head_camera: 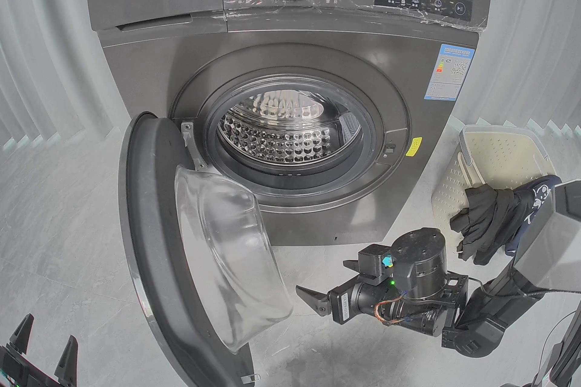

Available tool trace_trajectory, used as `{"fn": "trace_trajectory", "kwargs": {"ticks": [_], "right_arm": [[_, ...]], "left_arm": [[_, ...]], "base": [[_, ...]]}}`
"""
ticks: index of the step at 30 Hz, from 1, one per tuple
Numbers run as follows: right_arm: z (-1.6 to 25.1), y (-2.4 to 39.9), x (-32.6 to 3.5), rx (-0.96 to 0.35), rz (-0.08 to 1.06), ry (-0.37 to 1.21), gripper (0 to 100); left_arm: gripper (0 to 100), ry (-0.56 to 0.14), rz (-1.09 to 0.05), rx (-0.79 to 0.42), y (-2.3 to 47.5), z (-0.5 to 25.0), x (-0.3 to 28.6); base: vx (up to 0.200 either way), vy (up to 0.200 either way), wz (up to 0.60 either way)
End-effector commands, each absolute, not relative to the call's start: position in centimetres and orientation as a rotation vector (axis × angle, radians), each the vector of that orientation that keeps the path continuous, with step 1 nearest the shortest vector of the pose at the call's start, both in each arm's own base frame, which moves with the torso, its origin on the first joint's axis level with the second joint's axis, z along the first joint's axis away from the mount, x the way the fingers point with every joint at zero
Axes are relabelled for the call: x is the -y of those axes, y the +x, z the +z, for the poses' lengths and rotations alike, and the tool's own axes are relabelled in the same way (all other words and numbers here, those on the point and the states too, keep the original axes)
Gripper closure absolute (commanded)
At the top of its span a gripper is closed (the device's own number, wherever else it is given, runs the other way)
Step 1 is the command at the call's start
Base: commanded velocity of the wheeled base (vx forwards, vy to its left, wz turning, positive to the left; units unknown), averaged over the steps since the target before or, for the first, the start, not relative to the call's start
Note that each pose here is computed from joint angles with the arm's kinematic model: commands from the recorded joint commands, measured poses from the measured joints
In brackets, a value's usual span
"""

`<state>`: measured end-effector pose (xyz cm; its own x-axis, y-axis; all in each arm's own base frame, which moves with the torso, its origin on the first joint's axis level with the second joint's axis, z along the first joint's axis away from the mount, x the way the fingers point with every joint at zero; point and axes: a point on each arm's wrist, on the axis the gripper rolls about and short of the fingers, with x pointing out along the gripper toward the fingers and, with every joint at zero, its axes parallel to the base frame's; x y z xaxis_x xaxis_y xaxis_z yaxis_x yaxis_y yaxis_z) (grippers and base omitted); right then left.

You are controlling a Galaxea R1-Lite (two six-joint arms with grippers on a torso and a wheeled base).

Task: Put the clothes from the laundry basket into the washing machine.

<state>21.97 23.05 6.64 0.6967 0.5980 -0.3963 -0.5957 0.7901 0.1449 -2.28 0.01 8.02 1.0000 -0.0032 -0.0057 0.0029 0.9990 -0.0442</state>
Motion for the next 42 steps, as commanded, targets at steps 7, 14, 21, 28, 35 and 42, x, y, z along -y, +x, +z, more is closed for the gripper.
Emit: {"fn": "trace_trajectory", "kwargs": {"ticks": [7, 14, 21, 28, 35, 42], "right_arm": [[7.1, 23.9, -23.2, -0.410, 0.640, 0.029, 0], [5.3, 24.8, -23.9, -0.445, 0.635, 0.015, 0], [5.2, 24.7, -25.5, -0.430, 0.671, 0.018, 0], [5.3, 24.1, -27.7, -0.412, 0.721, 0.051, 0], [6.6, 25.2, -28.3, -0.361, 0.719, 0.095, 0], [6.1, 26.6, -28.4, -0.373, 0.725, 0.090, 0]], "left_arm": [[0, -0.043, -0.003, -0.009, -2.3, 7.6, 0.0], [0, -0.044, -0.003, -0.009, -2.3, 7.6, 0.0], [0, -0.046, -0.003, -0.009, -2.3, 7.6, 0.0], [0, -0.048, -0.003, -0.009, -2.3, 7.6, 0.0], [0, -0.046, -0.003, -0.009, -2.3, 7.6, 0.0], [0, -0.046, -0.003, -0.009, -2.3, 7.6, 0.0]], "base": [[-0.086, 0.000, 0.00], [-0.086, 0.000, 0.00], [0.000, 0.000, 0.00], [0.000, 0.000, 0.00], [0.000, 0.000, 0.00], [-0.086, 0.000, 0.00]]}}
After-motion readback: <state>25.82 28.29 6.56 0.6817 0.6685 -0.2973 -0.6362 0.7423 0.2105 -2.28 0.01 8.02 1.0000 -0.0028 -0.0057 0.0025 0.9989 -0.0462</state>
